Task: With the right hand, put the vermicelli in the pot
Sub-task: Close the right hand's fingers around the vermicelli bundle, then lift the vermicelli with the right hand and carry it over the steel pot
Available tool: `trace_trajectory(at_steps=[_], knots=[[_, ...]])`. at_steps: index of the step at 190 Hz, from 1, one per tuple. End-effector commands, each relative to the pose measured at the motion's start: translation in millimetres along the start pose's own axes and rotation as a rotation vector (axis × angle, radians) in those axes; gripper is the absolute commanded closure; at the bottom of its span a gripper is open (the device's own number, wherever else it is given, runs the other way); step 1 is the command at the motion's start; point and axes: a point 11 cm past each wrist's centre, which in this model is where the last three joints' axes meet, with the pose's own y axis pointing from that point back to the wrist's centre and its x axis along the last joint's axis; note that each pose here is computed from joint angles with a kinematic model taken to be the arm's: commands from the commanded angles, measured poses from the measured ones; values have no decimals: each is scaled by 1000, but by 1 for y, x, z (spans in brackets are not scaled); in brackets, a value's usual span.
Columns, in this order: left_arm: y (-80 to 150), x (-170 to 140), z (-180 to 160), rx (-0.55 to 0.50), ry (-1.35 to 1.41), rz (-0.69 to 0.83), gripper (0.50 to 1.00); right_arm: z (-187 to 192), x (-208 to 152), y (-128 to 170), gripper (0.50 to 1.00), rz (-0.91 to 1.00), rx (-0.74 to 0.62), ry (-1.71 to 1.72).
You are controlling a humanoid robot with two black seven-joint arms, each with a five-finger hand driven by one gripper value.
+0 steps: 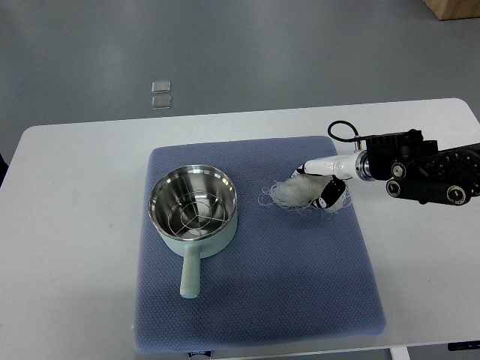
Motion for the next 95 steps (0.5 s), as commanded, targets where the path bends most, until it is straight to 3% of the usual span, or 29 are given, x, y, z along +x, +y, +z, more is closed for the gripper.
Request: trace_trajectory(at_steps=[1, 34, 58, 73, 95], knots=[[0, 1, 0, 0, 1, 2, 500, 0, 24, 12, 1000, 49, 5, -10], [0, 0, 0, 0, -1, 0, 500, -27, 88, 63, 1000, 110, 65, 19], [0, -1, 0, 0, 0, -5, 500, -73, 128, 97, 1000, 146, 153, 41], [0, -2, 0, 0, -2, -6, 500, -98, 143, 104, 1000, 166, 191, 63], [0, -2, 0, 0, -2, -6, 500, -159, 144, 91, 1000, 135, 269, 142]])
